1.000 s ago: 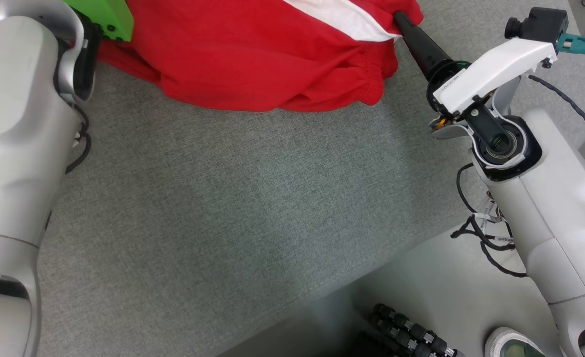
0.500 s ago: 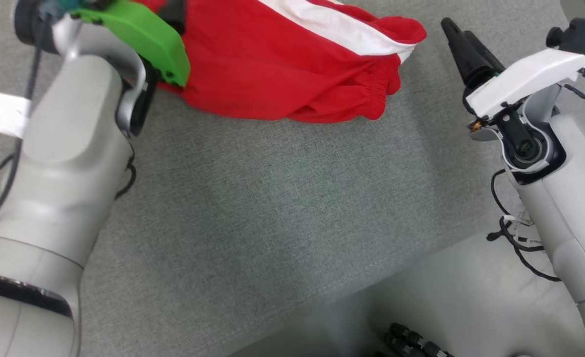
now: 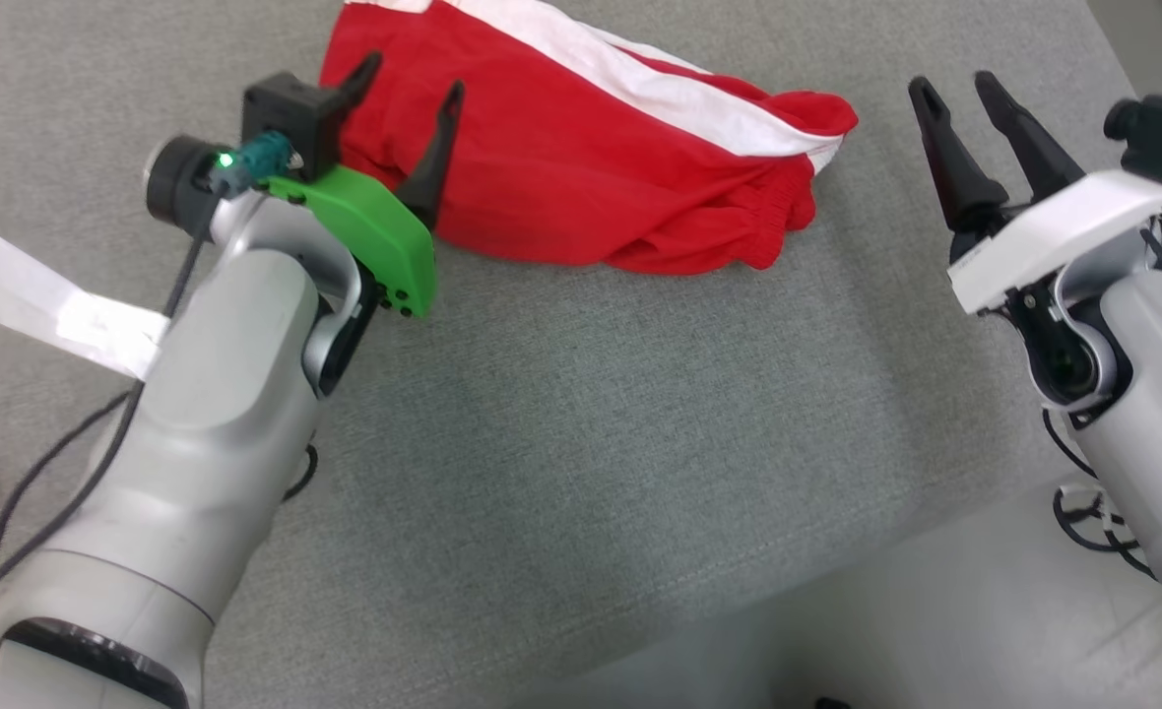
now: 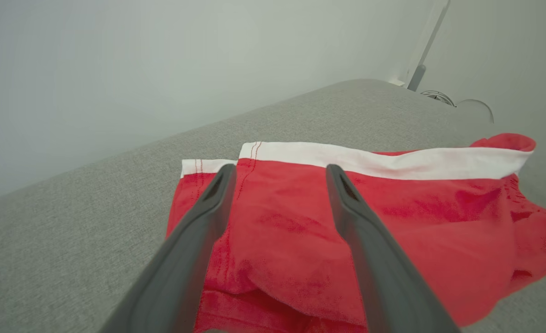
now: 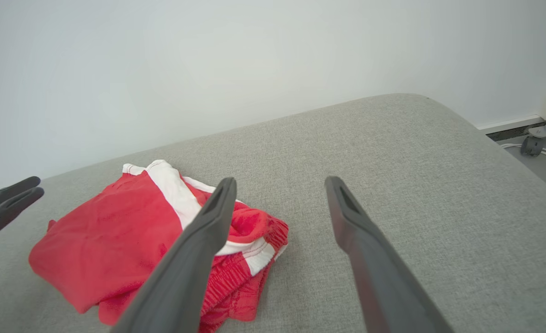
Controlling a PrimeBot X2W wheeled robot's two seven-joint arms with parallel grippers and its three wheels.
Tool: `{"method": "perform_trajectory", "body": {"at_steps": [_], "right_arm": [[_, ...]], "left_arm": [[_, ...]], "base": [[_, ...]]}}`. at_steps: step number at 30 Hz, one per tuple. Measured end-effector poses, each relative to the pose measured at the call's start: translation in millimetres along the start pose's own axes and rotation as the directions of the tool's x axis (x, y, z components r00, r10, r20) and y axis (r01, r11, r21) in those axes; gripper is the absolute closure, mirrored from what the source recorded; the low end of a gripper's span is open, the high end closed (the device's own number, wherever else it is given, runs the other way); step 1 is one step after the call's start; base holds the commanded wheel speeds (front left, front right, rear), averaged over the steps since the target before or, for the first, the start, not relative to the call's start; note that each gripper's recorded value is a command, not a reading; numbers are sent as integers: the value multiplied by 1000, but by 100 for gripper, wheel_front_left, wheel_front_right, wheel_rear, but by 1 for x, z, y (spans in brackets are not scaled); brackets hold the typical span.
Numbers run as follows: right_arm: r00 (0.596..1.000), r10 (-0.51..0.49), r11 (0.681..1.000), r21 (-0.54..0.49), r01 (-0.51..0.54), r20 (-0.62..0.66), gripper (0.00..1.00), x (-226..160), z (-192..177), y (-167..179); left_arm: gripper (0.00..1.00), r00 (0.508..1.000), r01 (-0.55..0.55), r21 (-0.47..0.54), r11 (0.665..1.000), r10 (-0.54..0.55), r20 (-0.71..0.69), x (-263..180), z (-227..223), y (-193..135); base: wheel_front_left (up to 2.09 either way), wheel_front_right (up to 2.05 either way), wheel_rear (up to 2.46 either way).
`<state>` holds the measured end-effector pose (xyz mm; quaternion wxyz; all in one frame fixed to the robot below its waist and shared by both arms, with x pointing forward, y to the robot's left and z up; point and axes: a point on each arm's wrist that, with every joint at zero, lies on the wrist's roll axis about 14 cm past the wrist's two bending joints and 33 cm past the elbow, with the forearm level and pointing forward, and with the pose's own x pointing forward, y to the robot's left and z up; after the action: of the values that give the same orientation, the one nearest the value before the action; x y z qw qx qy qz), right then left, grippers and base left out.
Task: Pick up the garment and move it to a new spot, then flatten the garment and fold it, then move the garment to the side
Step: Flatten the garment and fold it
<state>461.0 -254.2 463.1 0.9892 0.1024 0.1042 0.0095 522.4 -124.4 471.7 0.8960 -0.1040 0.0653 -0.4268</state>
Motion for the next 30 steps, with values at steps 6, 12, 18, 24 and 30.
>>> {"method": "perform_trajectory", "body": {"at_steps": [6,12,18,24,30], "right_arm": [[999,38,999,-11,-38,26,0,-10,-5,15],[998,63,997,46,-63,-2,0,-17,-28,37],[999,47,996,76,-46,-11,0,-23,-39,40],[1000,22,995,93,-21,-8,0,-27,-43,38],[1000,-11,995,100,12,-13,0,-32,-47,31]], "left_arm": [[0,1000,-26,5,1000,26,-8,-12,5,4],[0,992,-29,50,998,34,-118,-11,-8,14],[0,989,-15,13,1000,17,-149,12,-4,16],[0,970,-16,-22,1000,10,-245,28,-26,23],[0,945,-34,-72,997,9,-326,45,-42,33]], "base": [[0,0,0],[0,0,0],[0,0,0],[0,0,0],[0,0,0]]}}
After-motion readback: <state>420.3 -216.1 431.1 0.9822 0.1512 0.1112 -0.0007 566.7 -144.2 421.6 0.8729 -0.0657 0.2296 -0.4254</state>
